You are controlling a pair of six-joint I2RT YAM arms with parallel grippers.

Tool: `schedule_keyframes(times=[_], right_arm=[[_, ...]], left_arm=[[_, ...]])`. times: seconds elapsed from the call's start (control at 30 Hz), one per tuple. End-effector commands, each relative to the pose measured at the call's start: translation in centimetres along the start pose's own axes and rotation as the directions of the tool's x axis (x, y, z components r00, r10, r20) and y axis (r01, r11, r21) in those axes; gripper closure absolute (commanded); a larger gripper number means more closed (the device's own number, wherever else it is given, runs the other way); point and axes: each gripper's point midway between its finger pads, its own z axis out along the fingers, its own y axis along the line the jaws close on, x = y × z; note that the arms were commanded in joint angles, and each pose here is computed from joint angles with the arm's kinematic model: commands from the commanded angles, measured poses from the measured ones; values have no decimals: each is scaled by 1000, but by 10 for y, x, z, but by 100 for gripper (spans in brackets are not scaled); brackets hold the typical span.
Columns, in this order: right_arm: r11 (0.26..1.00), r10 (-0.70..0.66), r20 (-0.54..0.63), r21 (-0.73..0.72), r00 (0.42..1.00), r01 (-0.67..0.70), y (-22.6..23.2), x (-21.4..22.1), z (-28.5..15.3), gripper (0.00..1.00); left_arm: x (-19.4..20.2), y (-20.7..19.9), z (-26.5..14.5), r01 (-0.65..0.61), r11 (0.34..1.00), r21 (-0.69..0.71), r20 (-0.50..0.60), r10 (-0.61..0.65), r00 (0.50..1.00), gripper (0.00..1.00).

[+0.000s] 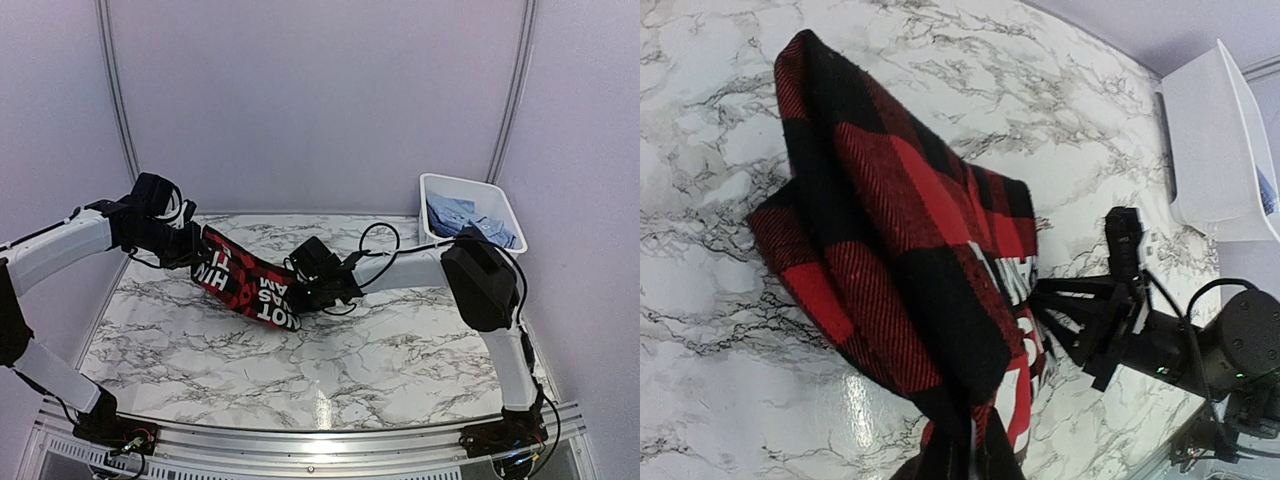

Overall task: Fold and stack the long sleeve shirts
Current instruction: Turn over the square-folded shirt at the center of the board.

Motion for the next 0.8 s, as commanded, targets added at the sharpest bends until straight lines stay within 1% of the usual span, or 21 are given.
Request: schedule_keyframes(times=[0.0,0.03,0.1,0.17,0.27,0.3,0.33,0.37,0.4,0.43,0.47,0.5,0.57,0.6,0.7,0.77], right_arm=[[984,-42,-62,-173,997,31,60,16,19,74],[979,-58,-73,-200,996,42,71,17,20,72],[974,-66,-89,-223,994,44,78,19,12,64],[970,-48,-13,-241,999,43,74,0,-19,57],[977,25,46,-212,999,-14,30,-10,-68,52],[981,48,46,-189,998,-39,8,-1,-81,50],[982,74,76,-178,994,-59,-8,-5,-99,48],[984,92,97,-161,991,-75,-23,-5,-115,45],[986,103,125,-141,987,-85,-35,-6,-132,44],[989,112,145,-118,983,-95,-45,-5,-145,42],[990,116,159,-101,980,-101,-53,-4,-159,40],[991,125,184,-69,975,-114,-65,-5,-170,37],[991,133,217,-40,967,-127,-76,-3,-191,34],[991,133,222,-23,966,-131,-81,-1,-196,33],[991,126,223,18,967,-133,-90,4,-201,32],[990,120,216,43,969,-132,-95,7,-197,32]], left_arm=[[-36,-35,-30,-55,994,99,80,48,996,100],[-42,-45,-33,-65,990,127,81,55,995,100],[-46,-65,-31,-78,981,179,43,71,997,100],[-44,-86,-19,-101,976,191,5,102,995,100],[-27,-124,21,-130,971,201,-77,148,986,100],[-23,-145,33,-144,966,217,-91,167,982,100],[-17,-159,53,-144,964,223,-120,174,977,100],[-9,-173,73,-147,962,228,-147,183,972,98],[-1,-193,91,-158,956,246,-165,202,965,90],[14,-203,123,-164,956,243,-206,216,954,71],[19,-217,140,-171,953,249,-211,225,951,64],[22,-228,154,-166,955,247,-212,221,952,60],[19,-242,171,-143,957,252,-200,196,960,46],[15,-247,174,-144,957,253,-182,194,964,41],[0,-257,162,-171,953,250,-117,205,972,31],[-6,-254,151,-195,954,228,-84,219,972,29]])
